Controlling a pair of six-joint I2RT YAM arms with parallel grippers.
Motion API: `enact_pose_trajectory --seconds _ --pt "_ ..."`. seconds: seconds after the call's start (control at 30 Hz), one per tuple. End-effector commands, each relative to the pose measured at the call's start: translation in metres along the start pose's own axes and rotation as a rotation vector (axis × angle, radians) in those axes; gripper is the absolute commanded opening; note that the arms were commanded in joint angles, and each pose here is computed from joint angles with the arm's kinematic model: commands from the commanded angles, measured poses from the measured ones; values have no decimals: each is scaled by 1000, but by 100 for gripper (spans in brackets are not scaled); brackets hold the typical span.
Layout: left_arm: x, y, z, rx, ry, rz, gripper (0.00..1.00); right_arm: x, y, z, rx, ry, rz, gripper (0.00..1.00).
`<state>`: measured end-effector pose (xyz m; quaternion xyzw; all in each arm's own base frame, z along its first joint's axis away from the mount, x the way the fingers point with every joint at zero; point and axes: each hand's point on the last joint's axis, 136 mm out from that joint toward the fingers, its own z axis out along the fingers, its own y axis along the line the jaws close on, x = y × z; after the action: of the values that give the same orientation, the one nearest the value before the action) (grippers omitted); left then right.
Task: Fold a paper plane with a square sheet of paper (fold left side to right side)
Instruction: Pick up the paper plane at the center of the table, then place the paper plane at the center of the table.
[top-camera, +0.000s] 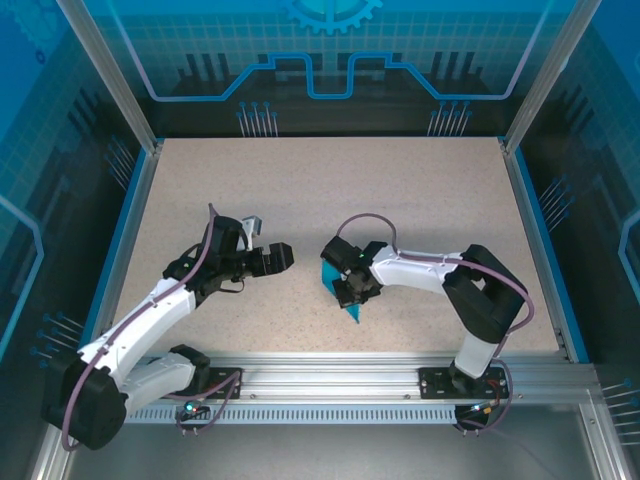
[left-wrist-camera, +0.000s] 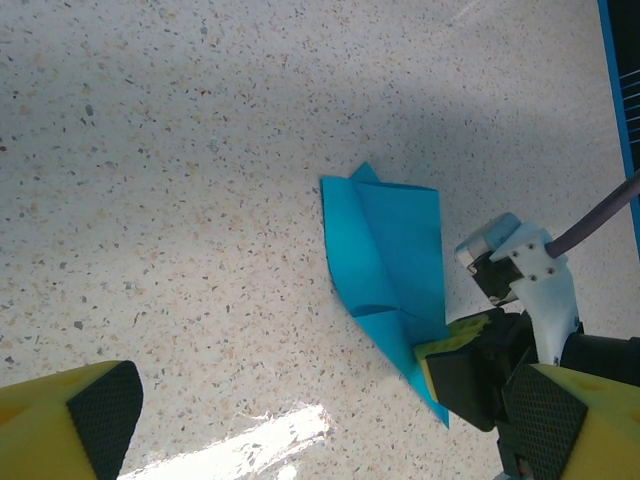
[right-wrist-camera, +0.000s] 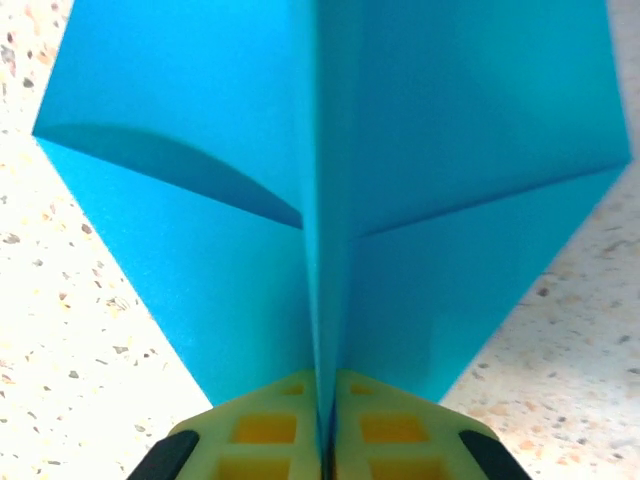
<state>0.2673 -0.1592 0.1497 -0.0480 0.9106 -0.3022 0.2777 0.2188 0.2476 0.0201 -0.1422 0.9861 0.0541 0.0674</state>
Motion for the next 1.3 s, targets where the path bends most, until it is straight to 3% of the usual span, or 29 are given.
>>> enact_pose_trajectory --seconds 0.0,0.37,0.6,1.27 --pt "-3 -3 -8 8 -12 31 99 -20 -10 -24 8 -49 36 7" --pt "0 -14 -11 79 -21 62 99 -121 -73 -43 94 -90 255 7" --pt "6 -16 -12 95 11 93 99 -178 -89 -27 150 -66 251 8" --pt "9 -11 -9 66 44 94 99 -192 -92 35 117 71 270 11"
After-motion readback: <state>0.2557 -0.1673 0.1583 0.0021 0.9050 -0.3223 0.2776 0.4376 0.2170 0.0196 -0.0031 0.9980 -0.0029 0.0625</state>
